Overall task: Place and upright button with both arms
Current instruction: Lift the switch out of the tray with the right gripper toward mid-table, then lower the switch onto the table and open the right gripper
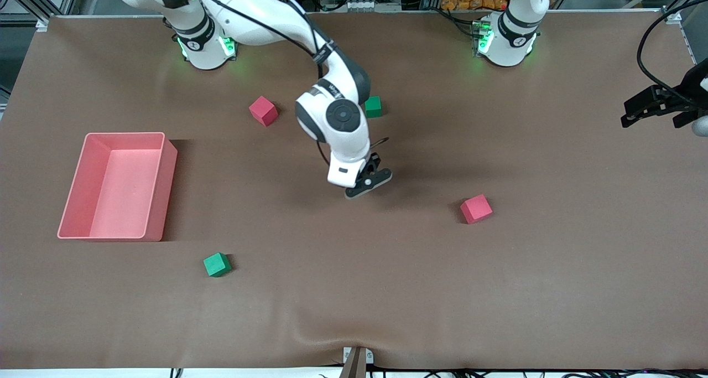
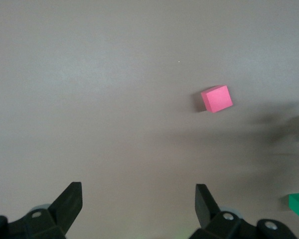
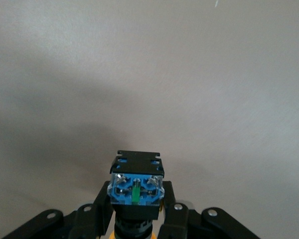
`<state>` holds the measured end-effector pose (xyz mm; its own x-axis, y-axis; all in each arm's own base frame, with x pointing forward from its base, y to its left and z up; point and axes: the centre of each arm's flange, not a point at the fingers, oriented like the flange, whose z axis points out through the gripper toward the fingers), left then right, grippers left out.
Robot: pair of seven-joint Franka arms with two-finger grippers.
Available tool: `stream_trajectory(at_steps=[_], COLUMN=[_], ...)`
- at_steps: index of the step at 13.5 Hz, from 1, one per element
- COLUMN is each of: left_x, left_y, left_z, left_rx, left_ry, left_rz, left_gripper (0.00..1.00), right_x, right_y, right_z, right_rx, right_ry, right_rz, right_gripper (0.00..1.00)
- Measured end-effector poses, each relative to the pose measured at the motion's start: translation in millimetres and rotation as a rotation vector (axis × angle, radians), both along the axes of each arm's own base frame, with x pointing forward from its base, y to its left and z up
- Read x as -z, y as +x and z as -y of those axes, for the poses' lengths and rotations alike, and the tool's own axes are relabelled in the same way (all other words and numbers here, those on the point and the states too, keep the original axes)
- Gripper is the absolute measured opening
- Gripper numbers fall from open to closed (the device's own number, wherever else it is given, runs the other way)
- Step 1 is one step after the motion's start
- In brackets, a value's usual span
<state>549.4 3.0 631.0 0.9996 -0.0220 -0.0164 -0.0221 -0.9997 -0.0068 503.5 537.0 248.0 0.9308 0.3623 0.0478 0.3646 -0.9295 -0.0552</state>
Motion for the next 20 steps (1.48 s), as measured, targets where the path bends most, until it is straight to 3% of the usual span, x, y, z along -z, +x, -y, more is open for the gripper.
stream_trajectory(at_steps=[6, 13, 15, 19, 20], left_x=[1, 1, 1, 2, 2], left_y=[-1, -1, -1, -1, -1], left_z=[1, 2, 3, 6, 6], left_rx=[0.001, 0.003, 0.006, 0.01, 0.011], left_ry=[0.0, 0.0, 0.0, 0.0, 0.0], left_rz=[-0.008, -0.01, -0.011, -0.012, -0.013], left_gripper=[1.0, 1.0, 1.0, 1.0, 1.0], right_x=[46, 54, 54, 44, 37], right_y=[-27, -15, -13, -8, -5], right_z=[-35, -38, -37, -40, -42], right_rx=[0.268, 0.304, 0.307, 0.309, 0.309], right_ry=[0.003, 0.024, 0.023, 0.041, 0.051], right_rz=[-0.021, 0.005, 0.008, 0.022, 0.029], right_gripper=[0.44, 0.44, 0.59, 0.99, 1.0])
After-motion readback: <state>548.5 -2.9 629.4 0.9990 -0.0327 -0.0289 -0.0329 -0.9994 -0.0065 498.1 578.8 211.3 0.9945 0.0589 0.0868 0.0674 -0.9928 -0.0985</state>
